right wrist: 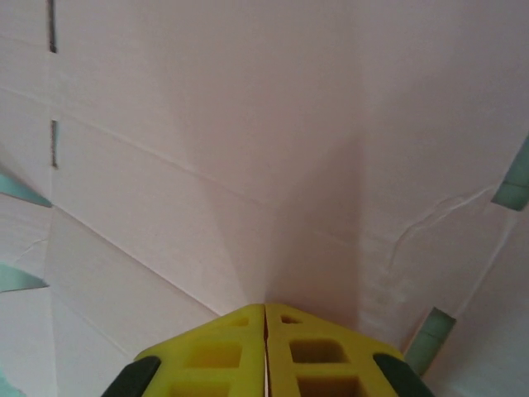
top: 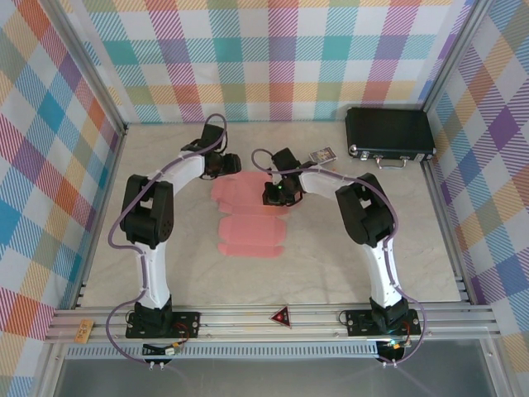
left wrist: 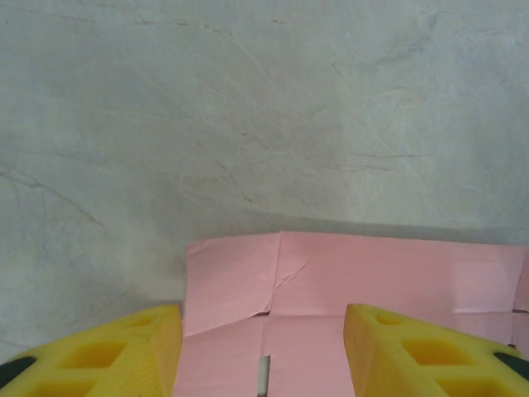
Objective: Fold the paper box
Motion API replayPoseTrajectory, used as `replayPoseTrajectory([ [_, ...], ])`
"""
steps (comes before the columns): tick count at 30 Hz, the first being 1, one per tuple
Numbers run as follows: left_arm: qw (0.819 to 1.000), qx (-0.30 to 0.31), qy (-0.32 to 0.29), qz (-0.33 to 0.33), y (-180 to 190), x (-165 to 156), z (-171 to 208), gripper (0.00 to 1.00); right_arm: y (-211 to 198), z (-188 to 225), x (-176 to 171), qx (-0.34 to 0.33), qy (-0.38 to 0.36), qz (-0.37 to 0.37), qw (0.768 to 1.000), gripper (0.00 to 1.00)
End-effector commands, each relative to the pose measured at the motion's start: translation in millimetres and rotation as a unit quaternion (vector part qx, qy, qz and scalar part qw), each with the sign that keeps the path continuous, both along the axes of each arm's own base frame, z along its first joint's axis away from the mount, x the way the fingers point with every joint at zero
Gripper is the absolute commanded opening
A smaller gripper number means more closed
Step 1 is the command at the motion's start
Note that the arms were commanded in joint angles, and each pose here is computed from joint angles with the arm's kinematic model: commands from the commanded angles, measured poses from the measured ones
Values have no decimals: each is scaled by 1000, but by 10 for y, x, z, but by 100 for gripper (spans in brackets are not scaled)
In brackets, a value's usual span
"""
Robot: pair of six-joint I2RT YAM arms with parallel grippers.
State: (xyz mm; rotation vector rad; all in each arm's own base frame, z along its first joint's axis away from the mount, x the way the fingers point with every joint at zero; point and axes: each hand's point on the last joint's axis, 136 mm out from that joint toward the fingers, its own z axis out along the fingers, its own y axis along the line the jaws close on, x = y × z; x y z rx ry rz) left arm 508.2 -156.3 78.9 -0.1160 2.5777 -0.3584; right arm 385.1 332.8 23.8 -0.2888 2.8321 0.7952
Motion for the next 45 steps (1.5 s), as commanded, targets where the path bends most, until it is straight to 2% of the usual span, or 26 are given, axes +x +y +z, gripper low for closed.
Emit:
replayPoseTrajectory([
  [1, 1000, 23, 11, -3, 96, 62, -47, 54, 15, -138, -80, -9, 19, 0, 1000, 9],
  [10, 998, 52, 39, 21, 204, 100, -239, 54, 22, -197, -102, -12, 24, 2, 1000, 9],
  [17, 997, 53, 50, 22, 204, 65, -312, 54, 24, -238, -103, -13, 28, 0, 1000, 9],
  [23, 998, 29, 61, -5, 85, 35, -362, 52, 25, -250, -106, -13, 30, -1, 999, 9],
  [33, 998, 11, 58, -17, 14, 45, -256, 42, 22, -276, -116, -12, 35, -4, 999, 9],
  [45, 996, -29, 47, -72, -240, -3, -70, 41, 22, -339, -130, -15, 41, -6, 999, 9],
])
